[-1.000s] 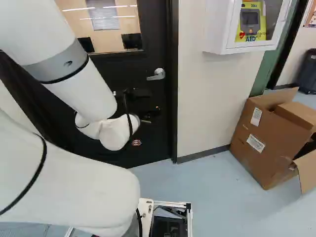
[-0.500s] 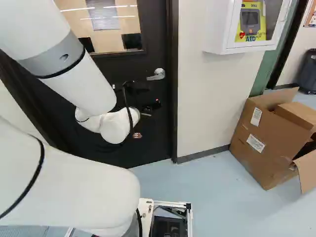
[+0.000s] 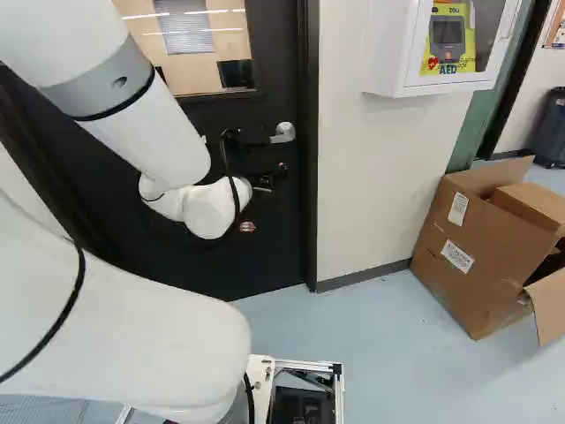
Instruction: Open the door and move inside
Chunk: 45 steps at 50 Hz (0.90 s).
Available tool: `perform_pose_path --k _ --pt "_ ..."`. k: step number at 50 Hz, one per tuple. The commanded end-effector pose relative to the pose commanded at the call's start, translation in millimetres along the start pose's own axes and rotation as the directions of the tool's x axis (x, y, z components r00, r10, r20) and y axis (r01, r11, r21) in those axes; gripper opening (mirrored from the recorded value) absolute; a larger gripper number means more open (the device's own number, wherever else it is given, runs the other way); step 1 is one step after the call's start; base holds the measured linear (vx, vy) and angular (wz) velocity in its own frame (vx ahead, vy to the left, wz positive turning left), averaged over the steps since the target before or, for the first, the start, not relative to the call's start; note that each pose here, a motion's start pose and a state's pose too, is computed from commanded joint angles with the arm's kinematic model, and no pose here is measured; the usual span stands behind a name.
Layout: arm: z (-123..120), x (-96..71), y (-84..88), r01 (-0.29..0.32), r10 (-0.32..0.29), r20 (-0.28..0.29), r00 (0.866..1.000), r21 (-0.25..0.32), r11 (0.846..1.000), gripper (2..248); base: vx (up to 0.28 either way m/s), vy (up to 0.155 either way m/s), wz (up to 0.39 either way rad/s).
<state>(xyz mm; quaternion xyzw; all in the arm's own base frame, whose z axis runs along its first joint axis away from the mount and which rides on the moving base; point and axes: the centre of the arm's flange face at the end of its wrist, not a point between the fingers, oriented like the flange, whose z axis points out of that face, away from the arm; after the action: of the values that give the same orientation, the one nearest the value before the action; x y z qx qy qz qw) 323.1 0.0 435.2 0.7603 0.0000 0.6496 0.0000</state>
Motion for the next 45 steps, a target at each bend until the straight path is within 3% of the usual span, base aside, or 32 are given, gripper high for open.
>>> perform_pose_path --k 45 --pt "32.4 54.1 -1.3 0.001 0.0 -0.099 0.995 0.003 1.0 247 0.0 0.0 0.0"
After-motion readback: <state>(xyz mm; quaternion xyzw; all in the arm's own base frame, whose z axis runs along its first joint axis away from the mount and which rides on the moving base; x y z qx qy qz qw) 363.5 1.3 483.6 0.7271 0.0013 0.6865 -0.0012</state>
